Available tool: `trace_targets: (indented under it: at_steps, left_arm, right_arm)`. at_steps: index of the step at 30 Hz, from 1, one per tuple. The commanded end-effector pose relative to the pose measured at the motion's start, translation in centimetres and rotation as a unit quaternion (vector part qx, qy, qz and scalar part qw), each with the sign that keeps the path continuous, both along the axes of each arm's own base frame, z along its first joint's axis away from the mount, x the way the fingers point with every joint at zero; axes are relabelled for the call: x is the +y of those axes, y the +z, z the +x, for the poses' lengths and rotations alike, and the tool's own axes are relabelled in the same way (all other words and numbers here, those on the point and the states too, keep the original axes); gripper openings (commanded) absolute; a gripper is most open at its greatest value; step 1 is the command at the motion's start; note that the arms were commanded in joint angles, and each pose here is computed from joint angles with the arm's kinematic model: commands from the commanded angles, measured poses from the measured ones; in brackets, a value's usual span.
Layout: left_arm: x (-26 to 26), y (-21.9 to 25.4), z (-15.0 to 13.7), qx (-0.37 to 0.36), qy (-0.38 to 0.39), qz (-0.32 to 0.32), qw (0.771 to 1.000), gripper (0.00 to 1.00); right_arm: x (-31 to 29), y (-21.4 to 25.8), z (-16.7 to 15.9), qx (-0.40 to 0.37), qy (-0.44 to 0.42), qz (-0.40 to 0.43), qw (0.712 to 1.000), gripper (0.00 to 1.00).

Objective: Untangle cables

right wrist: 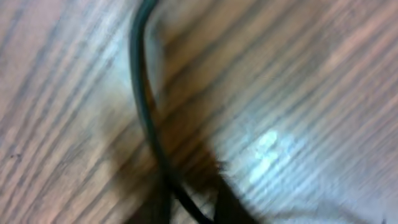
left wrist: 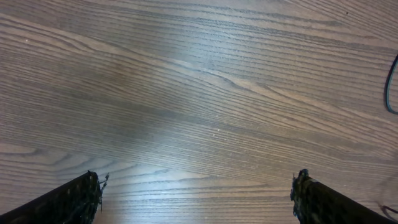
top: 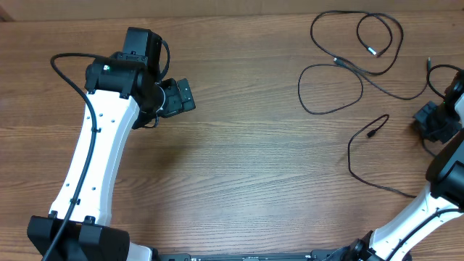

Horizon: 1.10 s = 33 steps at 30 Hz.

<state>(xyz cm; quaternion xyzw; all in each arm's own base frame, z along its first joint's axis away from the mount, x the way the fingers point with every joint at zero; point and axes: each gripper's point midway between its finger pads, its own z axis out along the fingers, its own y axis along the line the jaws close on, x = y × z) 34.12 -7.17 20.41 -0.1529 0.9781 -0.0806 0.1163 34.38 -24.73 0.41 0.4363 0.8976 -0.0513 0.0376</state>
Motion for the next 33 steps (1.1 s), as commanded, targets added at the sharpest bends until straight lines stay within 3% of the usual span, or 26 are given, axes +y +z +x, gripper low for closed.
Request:
trace_targets:
  at_steps: [1,5,16,26,33]
  left_arm:
    - [0.1,-0.4,0.0,0.004,-0.011,0.008,1.0,1.0]
    - [0.1,-0.4,0.0,0.005,-0.011,0.008,1.0,0.99]
    - [0.1,-0.5,-0.3,0.011,-0.011,0.008,1.0,0.99]
    - [0.1,-0.5,-0.4,0.012,-0.011,0.009,1.0,1.0]
    - [0.1,-0.5,-0.3,0.011,-0.011,0.009,1.0,1.0]
  right_arm:
    - [-0.1,0.8,0.2,0.003,-0.006,0.003,1.0,0.04]
    - [-0.9,4.7,1.3,-0.012,-0.027,-0.002,1.0,0.04]
    - [0.6,17.7,5.2,-0.144,-0.007,0.031,0.989,0.04]
    - [3.9,21.4,5.6,-0.204,0.021,0.09,0.975,0.04]
    - [3.6,26.6,5.7,-0.273,0.036,0.038,0.96,0.04]
